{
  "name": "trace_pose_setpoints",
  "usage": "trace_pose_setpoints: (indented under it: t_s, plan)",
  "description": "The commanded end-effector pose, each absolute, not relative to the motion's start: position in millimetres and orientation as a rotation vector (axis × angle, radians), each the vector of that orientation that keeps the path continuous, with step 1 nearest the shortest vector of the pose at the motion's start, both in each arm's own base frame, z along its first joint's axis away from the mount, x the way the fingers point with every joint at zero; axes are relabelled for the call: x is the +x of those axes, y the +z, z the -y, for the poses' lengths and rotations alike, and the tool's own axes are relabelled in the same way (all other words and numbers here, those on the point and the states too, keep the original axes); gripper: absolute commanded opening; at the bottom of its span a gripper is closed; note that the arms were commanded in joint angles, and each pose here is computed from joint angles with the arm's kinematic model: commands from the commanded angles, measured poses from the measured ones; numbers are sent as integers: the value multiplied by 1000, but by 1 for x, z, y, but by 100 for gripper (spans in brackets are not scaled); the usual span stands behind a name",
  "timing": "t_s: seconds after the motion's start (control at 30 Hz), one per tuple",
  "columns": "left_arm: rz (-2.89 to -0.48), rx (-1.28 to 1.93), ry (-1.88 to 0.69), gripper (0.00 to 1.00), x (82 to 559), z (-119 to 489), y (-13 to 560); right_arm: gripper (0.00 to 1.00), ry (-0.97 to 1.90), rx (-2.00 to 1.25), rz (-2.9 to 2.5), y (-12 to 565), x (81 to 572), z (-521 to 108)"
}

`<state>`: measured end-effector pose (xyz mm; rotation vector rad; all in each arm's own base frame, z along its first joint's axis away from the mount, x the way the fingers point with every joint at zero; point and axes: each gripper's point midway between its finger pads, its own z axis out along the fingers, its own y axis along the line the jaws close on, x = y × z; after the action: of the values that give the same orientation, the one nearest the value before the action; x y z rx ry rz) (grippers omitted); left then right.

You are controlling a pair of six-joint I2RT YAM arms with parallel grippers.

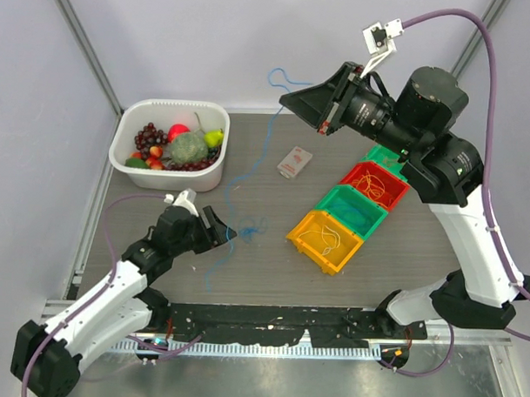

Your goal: Untangle the cables

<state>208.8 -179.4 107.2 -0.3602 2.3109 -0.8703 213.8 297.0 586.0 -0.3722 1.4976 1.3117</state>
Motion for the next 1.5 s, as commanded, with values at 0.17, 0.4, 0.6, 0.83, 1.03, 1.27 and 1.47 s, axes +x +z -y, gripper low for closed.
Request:
trace_pose_setpoints:
  t_s: [0.17,0.4,0.6,0.83,1.03,1.27,1.47]
  plan:
    - [-2188,-194,-1007,78,199,189,192,1,664,21,-1854,472,326,-173]
    - [-2221,-71,-1092,88,194,207,212,1,474,147,-1895,451,351,-111]
    - [-2278,33,-1086,88,192,213,216,1,445,187,-1918,448,362,-94]
    - [-2316,115,-1071,88,193,217,218,1,413,161,-1810,488,352,-86]
    - [-2349,136,-1066,88,198,221,220,1,418,151,-1832,480,342,-85]
    - [-2352,132,-1090,87,193,222,222,1,409,143,-1852,461,346,-86]
    - [-2360,153,-1070,87,189,218,226,1,328,162,-1895,433,342,-74]
